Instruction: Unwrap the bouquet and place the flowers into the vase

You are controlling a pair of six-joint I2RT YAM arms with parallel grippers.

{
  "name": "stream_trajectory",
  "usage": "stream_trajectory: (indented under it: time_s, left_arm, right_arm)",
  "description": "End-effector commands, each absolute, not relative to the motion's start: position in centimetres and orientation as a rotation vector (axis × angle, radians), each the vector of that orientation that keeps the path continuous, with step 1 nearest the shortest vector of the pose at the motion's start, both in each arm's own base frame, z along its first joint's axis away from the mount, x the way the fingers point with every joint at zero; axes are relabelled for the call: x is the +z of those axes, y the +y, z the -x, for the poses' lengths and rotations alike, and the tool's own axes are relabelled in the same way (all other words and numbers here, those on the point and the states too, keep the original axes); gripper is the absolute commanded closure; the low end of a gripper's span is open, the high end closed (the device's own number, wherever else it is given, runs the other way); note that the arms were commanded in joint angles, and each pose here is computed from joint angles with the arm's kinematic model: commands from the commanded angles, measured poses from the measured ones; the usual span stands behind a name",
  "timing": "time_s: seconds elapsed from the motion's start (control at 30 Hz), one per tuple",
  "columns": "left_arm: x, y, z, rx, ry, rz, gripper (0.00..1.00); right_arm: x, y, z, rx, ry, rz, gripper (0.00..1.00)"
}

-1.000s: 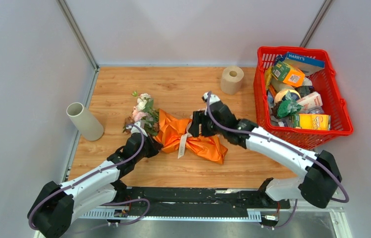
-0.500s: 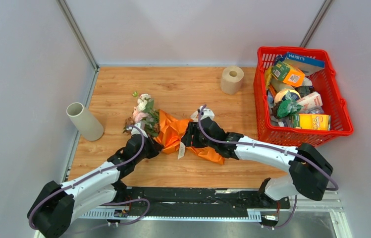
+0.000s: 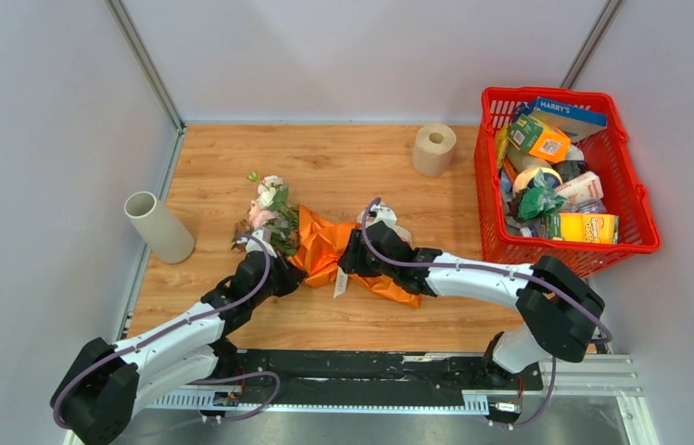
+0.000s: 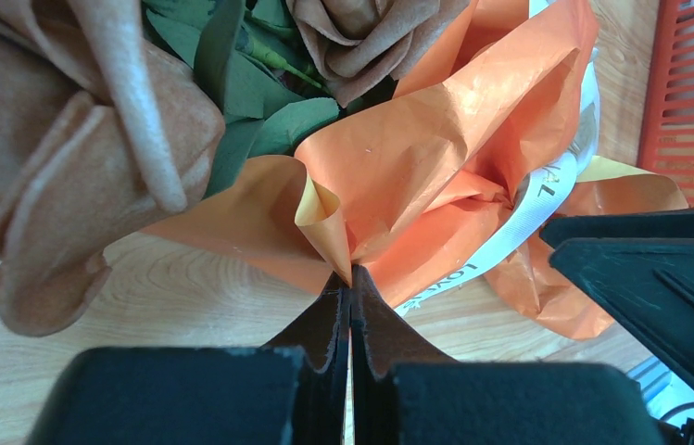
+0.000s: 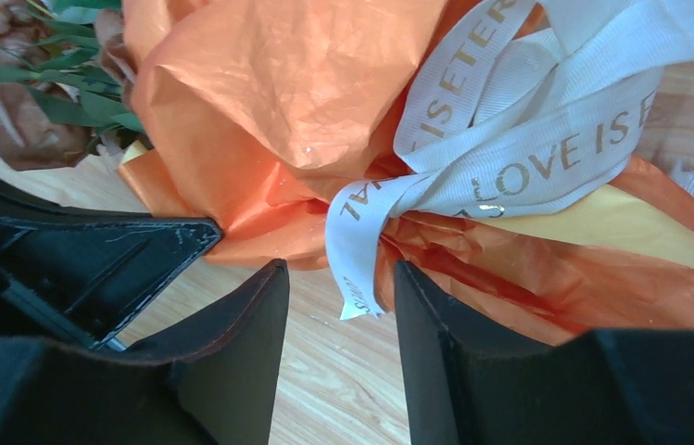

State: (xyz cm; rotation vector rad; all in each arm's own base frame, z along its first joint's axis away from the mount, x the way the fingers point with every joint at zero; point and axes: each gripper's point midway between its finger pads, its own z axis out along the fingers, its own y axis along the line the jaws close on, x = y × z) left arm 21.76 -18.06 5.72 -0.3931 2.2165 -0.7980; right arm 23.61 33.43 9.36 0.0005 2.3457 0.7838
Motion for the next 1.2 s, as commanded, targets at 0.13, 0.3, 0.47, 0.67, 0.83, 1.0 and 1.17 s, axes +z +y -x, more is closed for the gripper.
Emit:
stream_trajectory:
  time_s: [0.13, 0.3, 0.47, 0.67, 0.83, 1.0, 1.17]
  left_arm:
    - [6.4, -18.8, -21.7, -0.846, 2.19, 0.38, 1.0]
    - [6.1, -18.7, -21.6, -0.838, 2.197, 0.38, 1.0]
    - [6.0, -18.7, -21.6, -0.836, 2.2, 0.387, 1.0]
    - [5.4, -18.0, -21.6, -0.794, 2.207, 0.411, 1.0]
    - [5.3, -18.1, -21.7, -0.788, 2.213, 0.422, 1.0]
    - [5.0, -18.1, -21.6, -0.78, 2.231, 0.414, 1.0]
    - [4.8, -18.0, -21.5, -0.77, 2.235, 0.412, 1.0]
  right_arm:
    - [9.7, 35.0, -25.2, 0.807, 2.307, -0.059, 0.57]
    - [9.1, 34.9, -25.4, 0.786, 2.308, -0.058, 0.71]
    - [10.3, 34.8, -25.7, 0.795, 2.265, -0.051, 0.97]
    - [14.0, 34.5, -26.3, 0.828, 2.161, -0.008, 1.0]
    - [17.4, 33.4, -26.7, 0.875, 2.084, -0.041, 1.0]
    - [20.0, 32.0, -27.9, 0.896, 2.02, -0.062, 1.0]
    - [25.4, 28.5, -31.0, 0.832, 1.861, -0.158, 1.0]
